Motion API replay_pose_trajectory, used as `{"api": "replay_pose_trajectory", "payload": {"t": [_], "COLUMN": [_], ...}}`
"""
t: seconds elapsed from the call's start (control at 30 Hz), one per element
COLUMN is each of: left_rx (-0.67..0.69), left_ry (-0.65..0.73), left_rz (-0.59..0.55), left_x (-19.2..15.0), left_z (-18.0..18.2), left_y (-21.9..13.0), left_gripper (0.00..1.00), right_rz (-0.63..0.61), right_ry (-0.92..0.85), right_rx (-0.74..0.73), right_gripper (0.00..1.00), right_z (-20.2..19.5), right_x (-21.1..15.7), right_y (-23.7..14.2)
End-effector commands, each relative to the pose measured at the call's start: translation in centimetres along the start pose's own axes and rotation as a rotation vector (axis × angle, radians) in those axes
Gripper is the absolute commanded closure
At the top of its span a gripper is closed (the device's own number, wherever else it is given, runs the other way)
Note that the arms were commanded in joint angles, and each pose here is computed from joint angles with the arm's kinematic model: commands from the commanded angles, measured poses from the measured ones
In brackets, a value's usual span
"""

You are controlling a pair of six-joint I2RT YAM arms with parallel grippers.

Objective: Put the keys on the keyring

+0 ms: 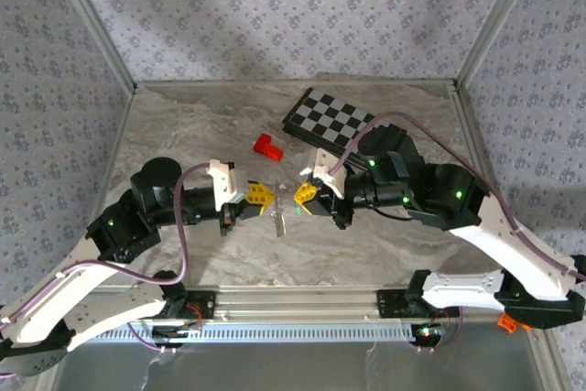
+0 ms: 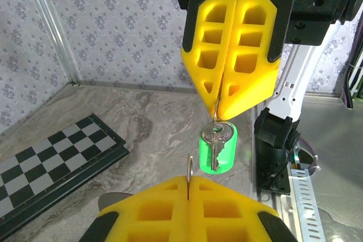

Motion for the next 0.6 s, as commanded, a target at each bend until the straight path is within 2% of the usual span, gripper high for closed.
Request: {"api": "replay_pose_trajectory", "payload": {"t": [0.0, 0.37, 0.57], "left_rx": [-0.029, -0.066, -0.079], "left_ry": [0.056, 0.043, 0.050], "left_rz": [-0.081, -0.094, -0.117], "left_x": [2.35, 2.58, 2.86], "left_z": [-0.37, -0.41, -0.46], "left_y": [-0.80, -0.29, -0.19], "left_gripper": [1.00, 1.00, 1.00], "right_rz": [0.005, 0.006, -0.007], "right_ry": [-0.059, -0.101, -0.084], "right_rx": [-0.014, -0.047, -0.016], "right_gripper": [1.00, 1.00, 1.00], "right_z": [0.40, 0.44, 0.52], "right_x": [0.34, 0.69, 1.00], "right_y": [-0.79, -1.09, -0.43]}}
Point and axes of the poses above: each hand's point on the last joint's axis, 136 mm out from that joint toward the fingers, its own y axis out along the fingers, its own z axis along the line the jaws close on, x = y × z, the point moved 8 cm from there along -y, back along the fingers, and after that the axes turned 6 degrees about y, right-handed, at the moved point
